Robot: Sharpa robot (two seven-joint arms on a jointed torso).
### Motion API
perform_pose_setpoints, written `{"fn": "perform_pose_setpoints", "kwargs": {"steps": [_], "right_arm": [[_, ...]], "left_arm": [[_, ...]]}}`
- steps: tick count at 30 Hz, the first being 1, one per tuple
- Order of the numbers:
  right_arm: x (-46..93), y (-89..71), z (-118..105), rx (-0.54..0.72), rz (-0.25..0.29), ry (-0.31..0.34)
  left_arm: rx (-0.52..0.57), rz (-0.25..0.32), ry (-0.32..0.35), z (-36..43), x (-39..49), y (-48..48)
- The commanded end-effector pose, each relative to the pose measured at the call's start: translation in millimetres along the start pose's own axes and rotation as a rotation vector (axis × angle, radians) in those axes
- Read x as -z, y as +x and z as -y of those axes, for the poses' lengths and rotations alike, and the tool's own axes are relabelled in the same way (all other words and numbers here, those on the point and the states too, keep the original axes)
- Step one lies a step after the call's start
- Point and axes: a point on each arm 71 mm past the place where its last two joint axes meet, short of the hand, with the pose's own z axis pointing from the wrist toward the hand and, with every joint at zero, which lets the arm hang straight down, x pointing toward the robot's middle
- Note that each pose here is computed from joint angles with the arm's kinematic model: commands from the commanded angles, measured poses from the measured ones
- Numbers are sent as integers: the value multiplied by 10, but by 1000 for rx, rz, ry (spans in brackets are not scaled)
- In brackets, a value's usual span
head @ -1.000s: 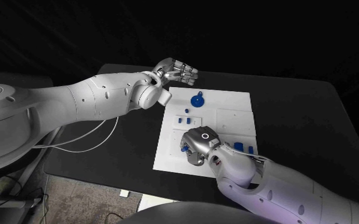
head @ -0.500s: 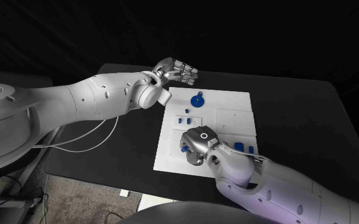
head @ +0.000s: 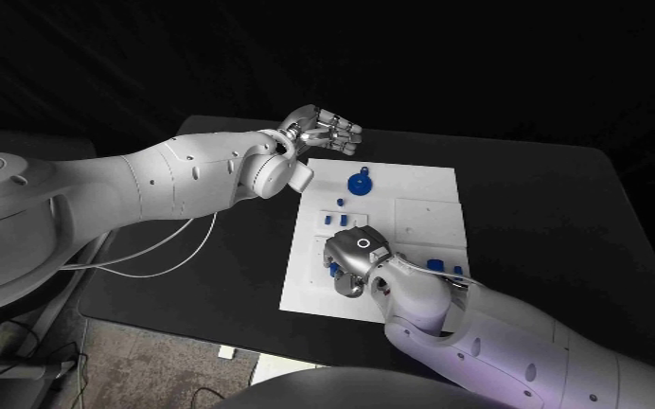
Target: Assemble the parts on the task board
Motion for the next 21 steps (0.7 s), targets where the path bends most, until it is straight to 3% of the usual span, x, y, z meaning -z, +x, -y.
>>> {"fn": "perform_pose_setpoints", "kwargs": {"steps": [1, 21], "right_arm": [[1, 63, -9, 9, -37, 0], [59, 22, 56, -77, 43, -11]], "left_arm": [[7, -16, 6, 17, -7, 25], [5, -8, -3, 4, 1, -11]]}}
